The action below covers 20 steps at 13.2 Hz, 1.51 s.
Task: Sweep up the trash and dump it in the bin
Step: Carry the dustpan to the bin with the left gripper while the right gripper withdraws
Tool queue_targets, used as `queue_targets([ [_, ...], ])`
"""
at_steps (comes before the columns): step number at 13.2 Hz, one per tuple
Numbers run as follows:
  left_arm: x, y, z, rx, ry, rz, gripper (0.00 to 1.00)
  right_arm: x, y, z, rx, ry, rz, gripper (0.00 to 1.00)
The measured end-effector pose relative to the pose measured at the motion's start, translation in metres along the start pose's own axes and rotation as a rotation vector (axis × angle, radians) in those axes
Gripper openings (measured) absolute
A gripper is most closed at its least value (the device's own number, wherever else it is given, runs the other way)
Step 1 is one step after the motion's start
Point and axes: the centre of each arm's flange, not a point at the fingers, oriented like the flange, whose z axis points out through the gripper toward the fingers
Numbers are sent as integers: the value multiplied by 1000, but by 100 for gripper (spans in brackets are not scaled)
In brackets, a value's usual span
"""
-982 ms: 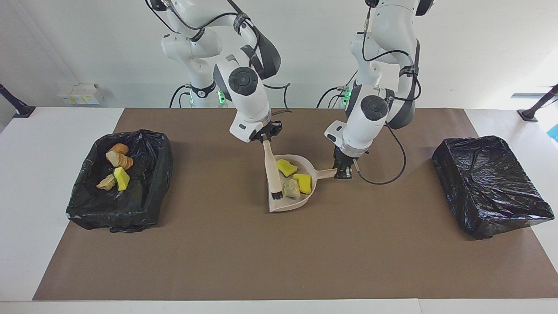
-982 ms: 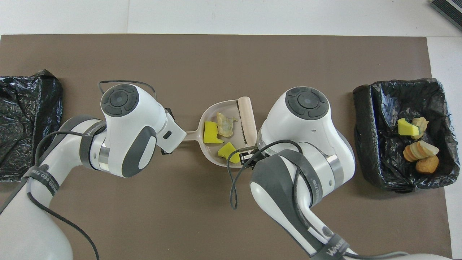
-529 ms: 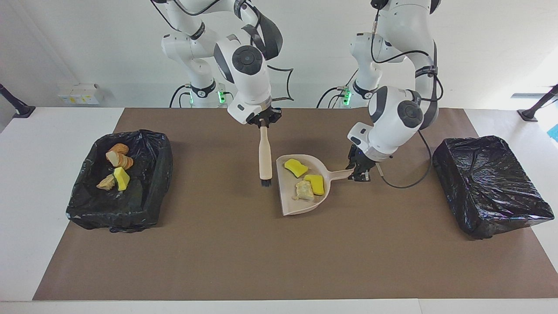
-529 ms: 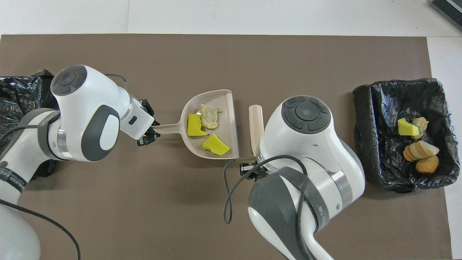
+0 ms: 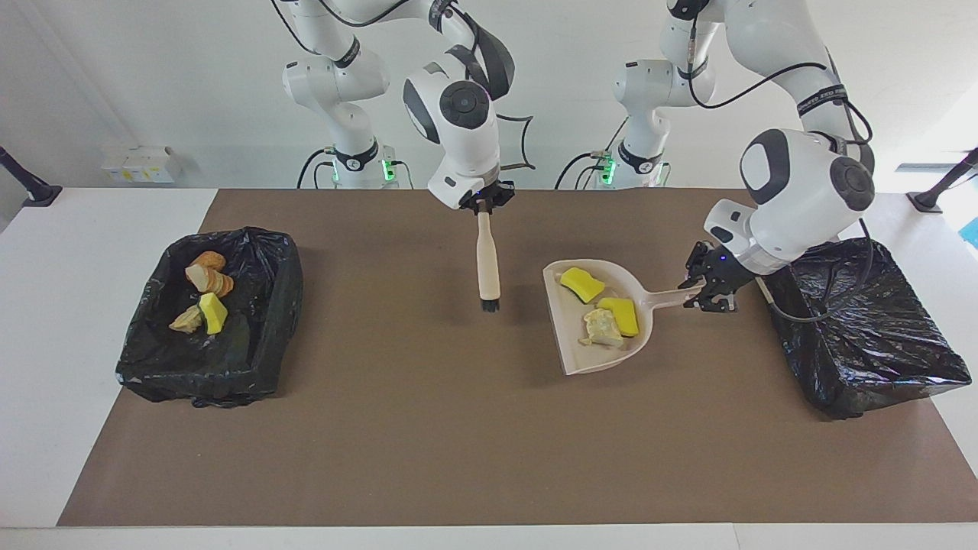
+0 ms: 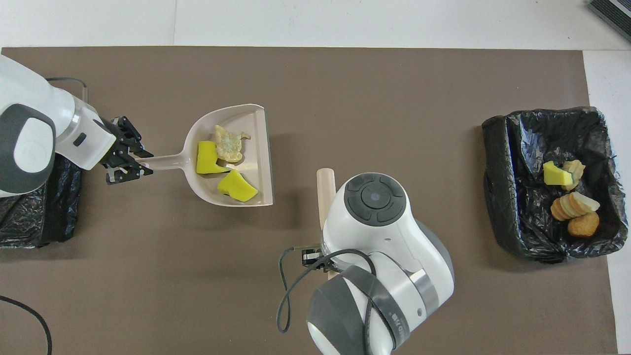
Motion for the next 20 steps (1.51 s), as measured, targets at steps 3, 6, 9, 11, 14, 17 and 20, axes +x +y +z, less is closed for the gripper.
queue_targets([
  [3, -64, -2, -31, 3, -30, -15, 33, -7, -13, 21, -1, 6, 39, 26],
  [6, -133, 2, -59, 21, -89, -32, 33, -9, -17, 42, 1, 16, 45, 26],
  [9, -197, 12, -92, 51, -162, -58, 33, -17, -22, 67, -19, -5, 29, 26],
  [11, -232, 19, -111, 70, -207, -82, 33, -18, -20, 75, -29, -15, 30, 26],
  [14, -283, 25, -136, 101, -270, -99, 33, -16, -18, 81, -18, 1, 35, 26],
  [17, -325, 30, -152, 117, -397, -121, 33, -15, -16, 89, -22, -6, 38, 26],
  [20, -329, 25, -165, 127, -578, -84, 33, -11, -16, 95, -12, 2, 41, 26],
])
